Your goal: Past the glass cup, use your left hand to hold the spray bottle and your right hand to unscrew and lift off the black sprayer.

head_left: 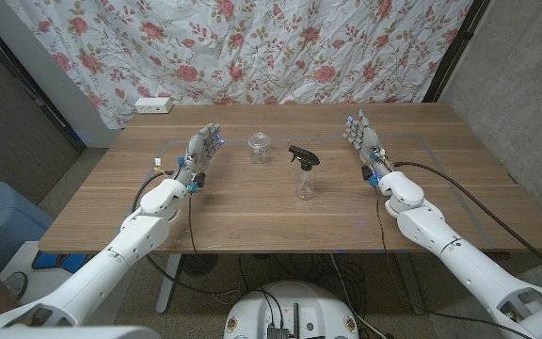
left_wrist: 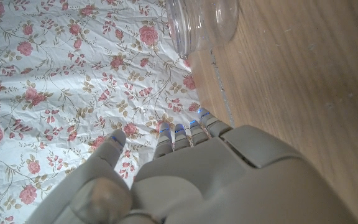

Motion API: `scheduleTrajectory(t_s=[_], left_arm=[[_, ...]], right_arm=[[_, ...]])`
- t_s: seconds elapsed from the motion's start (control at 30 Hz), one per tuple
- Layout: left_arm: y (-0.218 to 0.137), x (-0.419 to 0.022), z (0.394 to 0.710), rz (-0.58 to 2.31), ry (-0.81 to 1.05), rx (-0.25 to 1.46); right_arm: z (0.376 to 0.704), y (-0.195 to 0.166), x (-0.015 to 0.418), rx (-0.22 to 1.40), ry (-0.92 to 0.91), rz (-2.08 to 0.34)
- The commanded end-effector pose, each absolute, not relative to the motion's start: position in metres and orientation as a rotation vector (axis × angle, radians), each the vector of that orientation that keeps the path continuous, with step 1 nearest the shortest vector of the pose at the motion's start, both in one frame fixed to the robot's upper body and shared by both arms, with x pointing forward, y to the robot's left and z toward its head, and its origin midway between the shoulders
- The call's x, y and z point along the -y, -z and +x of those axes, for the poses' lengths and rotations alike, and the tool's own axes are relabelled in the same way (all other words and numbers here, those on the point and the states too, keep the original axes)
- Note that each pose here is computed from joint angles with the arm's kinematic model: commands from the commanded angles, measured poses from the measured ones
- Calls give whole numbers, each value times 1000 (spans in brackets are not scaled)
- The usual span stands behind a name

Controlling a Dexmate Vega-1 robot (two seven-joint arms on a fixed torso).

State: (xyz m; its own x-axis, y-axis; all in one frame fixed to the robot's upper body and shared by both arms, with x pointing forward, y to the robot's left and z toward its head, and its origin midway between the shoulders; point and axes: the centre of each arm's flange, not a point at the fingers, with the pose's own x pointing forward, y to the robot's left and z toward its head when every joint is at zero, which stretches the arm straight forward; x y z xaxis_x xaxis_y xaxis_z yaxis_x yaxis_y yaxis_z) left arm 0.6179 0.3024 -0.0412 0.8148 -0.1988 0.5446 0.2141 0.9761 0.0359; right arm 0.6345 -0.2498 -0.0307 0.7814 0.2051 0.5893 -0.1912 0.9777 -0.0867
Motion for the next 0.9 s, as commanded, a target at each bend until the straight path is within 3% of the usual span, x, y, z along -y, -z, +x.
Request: scheduleTrajectory(t_s=[0.03, 0.9], left_arm=[[44, -306, 598, 7, 255, 566], [42, -272, 582, 86, 413, 571]], right_arm=[[630, 32, 245, 653, -210, -39], [624, 35, 262, 669, -199, -50]])
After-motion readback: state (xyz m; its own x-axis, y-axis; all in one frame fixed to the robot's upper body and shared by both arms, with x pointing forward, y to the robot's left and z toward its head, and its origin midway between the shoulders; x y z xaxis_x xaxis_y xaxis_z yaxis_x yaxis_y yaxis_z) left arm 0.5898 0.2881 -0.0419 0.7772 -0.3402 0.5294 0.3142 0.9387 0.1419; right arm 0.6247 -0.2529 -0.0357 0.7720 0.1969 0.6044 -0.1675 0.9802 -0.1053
